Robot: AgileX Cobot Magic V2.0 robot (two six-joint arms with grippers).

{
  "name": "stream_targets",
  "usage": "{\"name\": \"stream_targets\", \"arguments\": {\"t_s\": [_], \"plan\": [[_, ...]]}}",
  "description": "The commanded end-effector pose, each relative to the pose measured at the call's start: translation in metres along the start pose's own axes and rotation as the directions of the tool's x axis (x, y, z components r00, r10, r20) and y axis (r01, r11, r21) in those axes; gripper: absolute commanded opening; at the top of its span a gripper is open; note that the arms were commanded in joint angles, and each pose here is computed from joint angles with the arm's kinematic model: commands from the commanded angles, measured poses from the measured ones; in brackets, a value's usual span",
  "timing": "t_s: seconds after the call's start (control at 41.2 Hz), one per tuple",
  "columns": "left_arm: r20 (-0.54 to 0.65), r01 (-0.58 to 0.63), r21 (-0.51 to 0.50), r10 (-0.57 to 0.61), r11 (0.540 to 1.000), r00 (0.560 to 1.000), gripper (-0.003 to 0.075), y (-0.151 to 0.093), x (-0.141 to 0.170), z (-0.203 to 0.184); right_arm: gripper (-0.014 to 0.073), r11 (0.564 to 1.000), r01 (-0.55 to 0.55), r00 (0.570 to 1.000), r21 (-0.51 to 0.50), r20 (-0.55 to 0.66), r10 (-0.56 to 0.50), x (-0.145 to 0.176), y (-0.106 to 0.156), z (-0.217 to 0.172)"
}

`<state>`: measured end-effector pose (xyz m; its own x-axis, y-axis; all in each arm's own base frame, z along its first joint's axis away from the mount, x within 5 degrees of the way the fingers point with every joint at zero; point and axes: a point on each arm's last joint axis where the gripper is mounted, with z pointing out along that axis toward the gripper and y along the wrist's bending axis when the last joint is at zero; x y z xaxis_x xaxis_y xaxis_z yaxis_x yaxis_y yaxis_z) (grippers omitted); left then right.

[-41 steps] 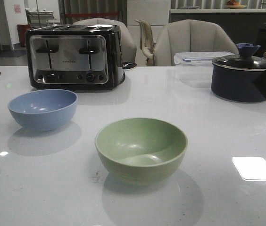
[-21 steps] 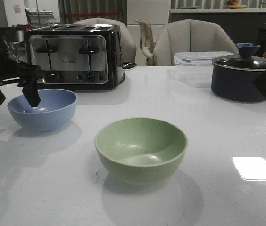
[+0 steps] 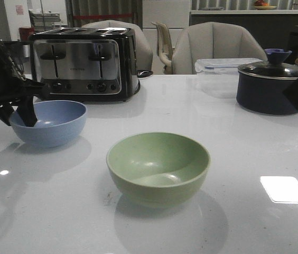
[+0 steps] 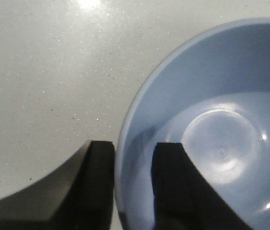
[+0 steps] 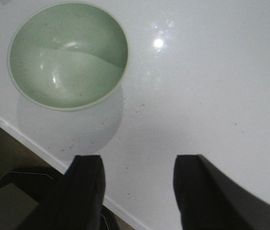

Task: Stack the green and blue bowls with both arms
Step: 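Lift the blue bowl with the left gripper over the green bowl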

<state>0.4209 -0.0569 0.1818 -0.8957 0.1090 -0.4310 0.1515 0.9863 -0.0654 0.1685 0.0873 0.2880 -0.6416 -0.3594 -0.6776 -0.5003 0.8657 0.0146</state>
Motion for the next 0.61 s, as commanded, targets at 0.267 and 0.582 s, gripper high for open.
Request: {"name": "stream_targets", "arguments": {"t_s": [0.267, 0.582], "plan": [[0.156, -0.021, 0.01, 0.02, 1.0, 0.988, 0.0101, -0.008, -0.027, -0.074, 0.0452, 1.0, 0.013, 0.995, 0.011, 0.096, -0.014, -0.012, 0.0, -0.009], [0.277, -0.103, 0.054, 0.085, 0.993, 0.957, 0.0101, -0.045, -0.025, -0.158, 0.0452, 1.0, 0.013, 0.995, 0.011, 0.096, -0.014, -0.012, 0.0, -0.009]]}}
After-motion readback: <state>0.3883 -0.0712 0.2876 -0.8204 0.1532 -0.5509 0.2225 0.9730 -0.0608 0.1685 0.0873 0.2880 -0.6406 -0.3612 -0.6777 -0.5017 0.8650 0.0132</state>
